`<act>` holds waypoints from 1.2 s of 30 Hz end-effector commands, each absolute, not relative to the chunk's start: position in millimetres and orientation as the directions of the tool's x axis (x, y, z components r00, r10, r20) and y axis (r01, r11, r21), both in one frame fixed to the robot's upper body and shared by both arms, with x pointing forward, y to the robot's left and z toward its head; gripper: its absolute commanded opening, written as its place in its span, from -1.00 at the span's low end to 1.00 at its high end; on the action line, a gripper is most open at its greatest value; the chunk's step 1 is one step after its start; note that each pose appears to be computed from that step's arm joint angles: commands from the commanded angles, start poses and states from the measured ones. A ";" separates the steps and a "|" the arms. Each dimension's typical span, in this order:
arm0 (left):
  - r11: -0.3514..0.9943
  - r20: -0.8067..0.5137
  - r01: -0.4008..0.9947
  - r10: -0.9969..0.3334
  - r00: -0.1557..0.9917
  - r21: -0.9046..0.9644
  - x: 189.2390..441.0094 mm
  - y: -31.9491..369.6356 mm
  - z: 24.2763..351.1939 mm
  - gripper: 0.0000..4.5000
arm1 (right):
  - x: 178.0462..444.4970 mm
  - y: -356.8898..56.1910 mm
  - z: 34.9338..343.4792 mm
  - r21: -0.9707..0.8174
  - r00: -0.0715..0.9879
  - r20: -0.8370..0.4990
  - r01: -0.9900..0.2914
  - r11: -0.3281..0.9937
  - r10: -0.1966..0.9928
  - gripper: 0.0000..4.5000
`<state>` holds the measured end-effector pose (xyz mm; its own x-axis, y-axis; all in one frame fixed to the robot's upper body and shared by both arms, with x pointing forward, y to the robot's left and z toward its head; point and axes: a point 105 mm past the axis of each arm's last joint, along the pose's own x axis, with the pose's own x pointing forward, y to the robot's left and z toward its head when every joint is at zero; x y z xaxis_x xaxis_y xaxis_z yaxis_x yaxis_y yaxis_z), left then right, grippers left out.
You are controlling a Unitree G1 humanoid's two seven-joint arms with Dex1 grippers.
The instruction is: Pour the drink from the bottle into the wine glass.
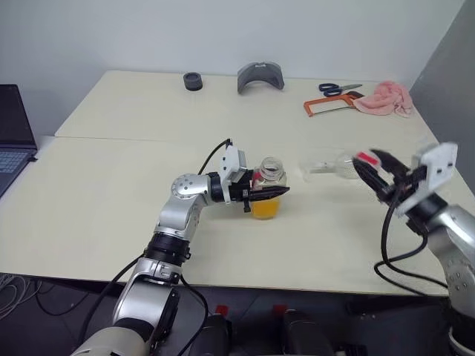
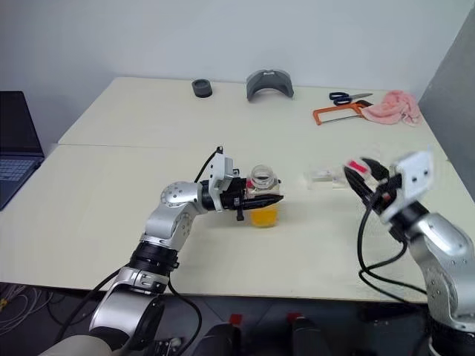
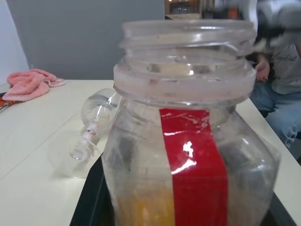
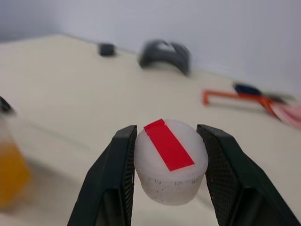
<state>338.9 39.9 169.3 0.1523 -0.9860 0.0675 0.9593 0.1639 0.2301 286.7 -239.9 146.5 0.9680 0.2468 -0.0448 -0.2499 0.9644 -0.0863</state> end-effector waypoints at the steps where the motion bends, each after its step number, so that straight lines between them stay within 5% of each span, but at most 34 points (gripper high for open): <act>1: 0.183 0.126 0.944 -0.980 0.153 0.276 338.7 42.8 189.8 -0.30 | 278.6 -263.2 121.0 -0.057 0.984 -0.104 -0.150 0.987 0.144 -0.23; 5: 0.215 0.137 0.935 -0.974 0.182 0.283 341.8 47.9 194.6 -0.30 | 270.2 -273.5 95.7 0.020 0.976 -0.186 -0.109 0.994 0.111 0.35; 10: 0.319 0.181 0.907 -0.943 0.278 0.273 353.5 62.7 203.8 -0.30 | 267.4 -270.1 108.0 -0.094 0.961 -0.195 -0.219 0.971 0.198 1.00; 14: 0.492 0.225 0.822 -0.869 0.441 0.287 373.8 90.3 214.3 -0.30 | 272.2 -250.6 139.2 -0.228 0.925 -0.173 -0.371 0.900 0.337 1.00; 18: 0.703 0.276 0.664 -0.711 0.647 0.256 400.5 133.1 222.4 -0.30 | 280.8 -174.6 181.0 -0.240 0.779 -0.102 -0.622 0.745 0.618 1.00; 23: 0.855 0.312 0.481 -0.519 0.796 0.194 419.6 178.0 223.9 -0.30 | 304.6 -93.0 213.2 -0.247 0.636 -0.006 -0.748 0.616 0.771 1.00; 26: 0.926 0.328 0.347 -0.378 0.866 0.150 427.9 208.1 223.4 -0.30 | 322.6 -46.5 221.9 -0.260 0.584 -0.008 -0.785 0.562 0.812 1.00; 36: 0.985 0.282 0.155 -0.171 0.944 0.076 433.7 252.3 202.1 -0.30 | 338.6 6.2 221.4 -0.302 0.525 -0.038 -0.817 0.491 0.850 1.00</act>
